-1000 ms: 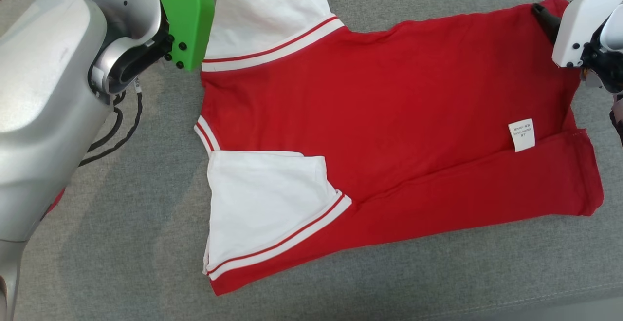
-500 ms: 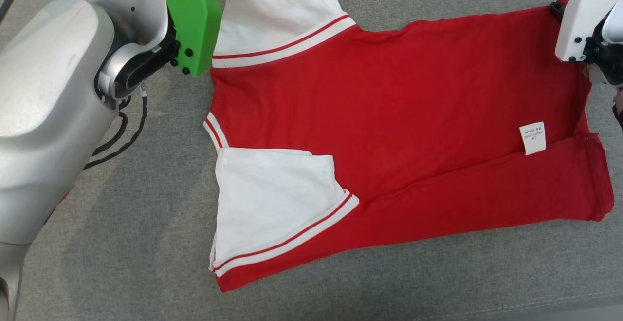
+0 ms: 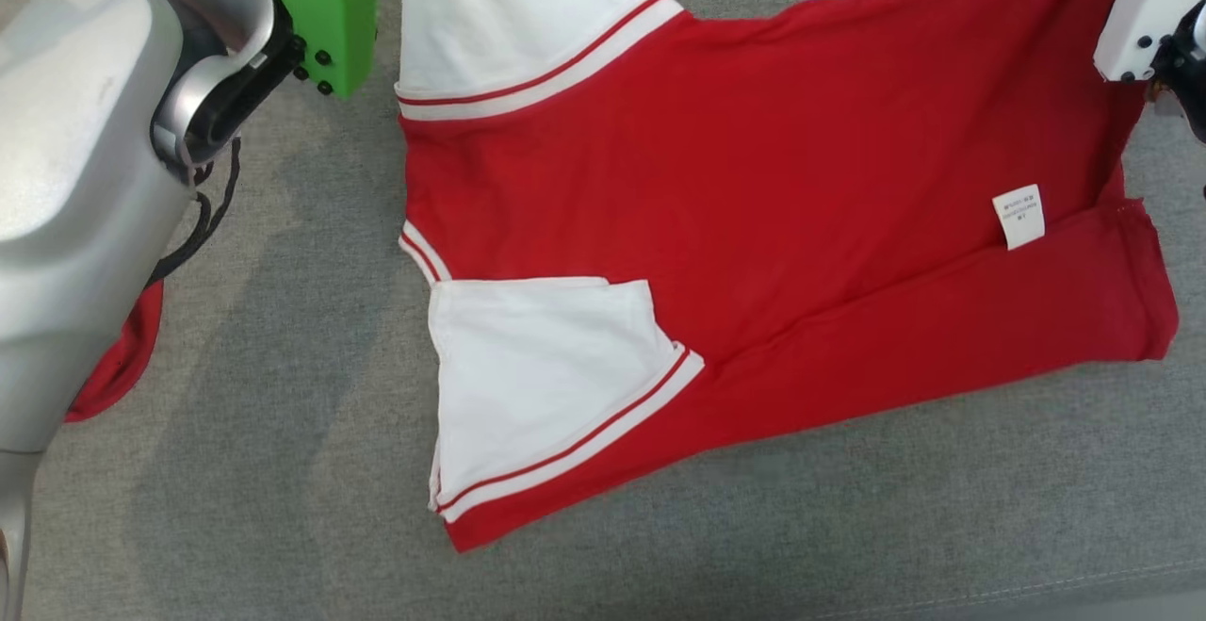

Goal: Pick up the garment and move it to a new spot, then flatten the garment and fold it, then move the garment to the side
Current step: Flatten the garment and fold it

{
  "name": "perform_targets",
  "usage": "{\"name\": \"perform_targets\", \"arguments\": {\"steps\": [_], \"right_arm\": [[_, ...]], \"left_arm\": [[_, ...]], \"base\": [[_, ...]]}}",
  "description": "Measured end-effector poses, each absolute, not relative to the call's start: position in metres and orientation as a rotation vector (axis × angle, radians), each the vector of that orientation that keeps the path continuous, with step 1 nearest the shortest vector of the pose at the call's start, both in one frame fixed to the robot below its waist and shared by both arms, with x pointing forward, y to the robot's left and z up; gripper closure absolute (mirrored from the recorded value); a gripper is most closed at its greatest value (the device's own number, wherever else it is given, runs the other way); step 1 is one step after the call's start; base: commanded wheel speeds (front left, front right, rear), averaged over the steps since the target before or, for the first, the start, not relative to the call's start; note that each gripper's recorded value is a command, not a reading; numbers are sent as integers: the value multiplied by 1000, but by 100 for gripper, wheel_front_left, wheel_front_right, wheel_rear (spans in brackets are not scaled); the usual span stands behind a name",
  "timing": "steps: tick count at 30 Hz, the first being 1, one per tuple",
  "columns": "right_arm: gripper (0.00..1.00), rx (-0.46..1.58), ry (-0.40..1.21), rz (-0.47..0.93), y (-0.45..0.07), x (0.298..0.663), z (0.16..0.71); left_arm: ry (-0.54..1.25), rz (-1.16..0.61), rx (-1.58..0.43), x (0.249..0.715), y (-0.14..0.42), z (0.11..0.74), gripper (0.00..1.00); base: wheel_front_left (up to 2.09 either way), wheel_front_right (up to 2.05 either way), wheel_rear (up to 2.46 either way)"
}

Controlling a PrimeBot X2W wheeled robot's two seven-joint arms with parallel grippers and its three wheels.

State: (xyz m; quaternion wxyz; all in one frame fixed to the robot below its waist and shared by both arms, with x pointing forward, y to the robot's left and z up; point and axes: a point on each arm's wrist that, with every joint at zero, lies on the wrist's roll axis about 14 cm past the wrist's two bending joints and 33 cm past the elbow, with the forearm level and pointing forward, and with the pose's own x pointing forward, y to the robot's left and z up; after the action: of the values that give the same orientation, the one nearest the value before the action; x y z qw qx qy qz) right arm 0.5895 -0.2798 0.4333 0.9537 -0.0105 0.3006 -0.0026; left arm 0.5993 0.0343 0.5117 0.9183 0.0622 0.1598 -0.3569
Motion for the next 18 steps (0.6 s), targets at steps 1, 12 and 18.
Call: {"name": "perform_targets", "arguments": {"steps": [1,12,18], "right_arm": [[100,-12,583,-9,-281,591,438],[100,16,389,4,-283,568,451],[100,4,326,34,-279,556,457]], "left_arm": [[308,-725,125,602,36,515,100],[211,-730,7,566,46,532,100],[225,-714,-76,528,60,528,100]], "base": [[0,0,0],[0,0,0],[0,0,0]]}}
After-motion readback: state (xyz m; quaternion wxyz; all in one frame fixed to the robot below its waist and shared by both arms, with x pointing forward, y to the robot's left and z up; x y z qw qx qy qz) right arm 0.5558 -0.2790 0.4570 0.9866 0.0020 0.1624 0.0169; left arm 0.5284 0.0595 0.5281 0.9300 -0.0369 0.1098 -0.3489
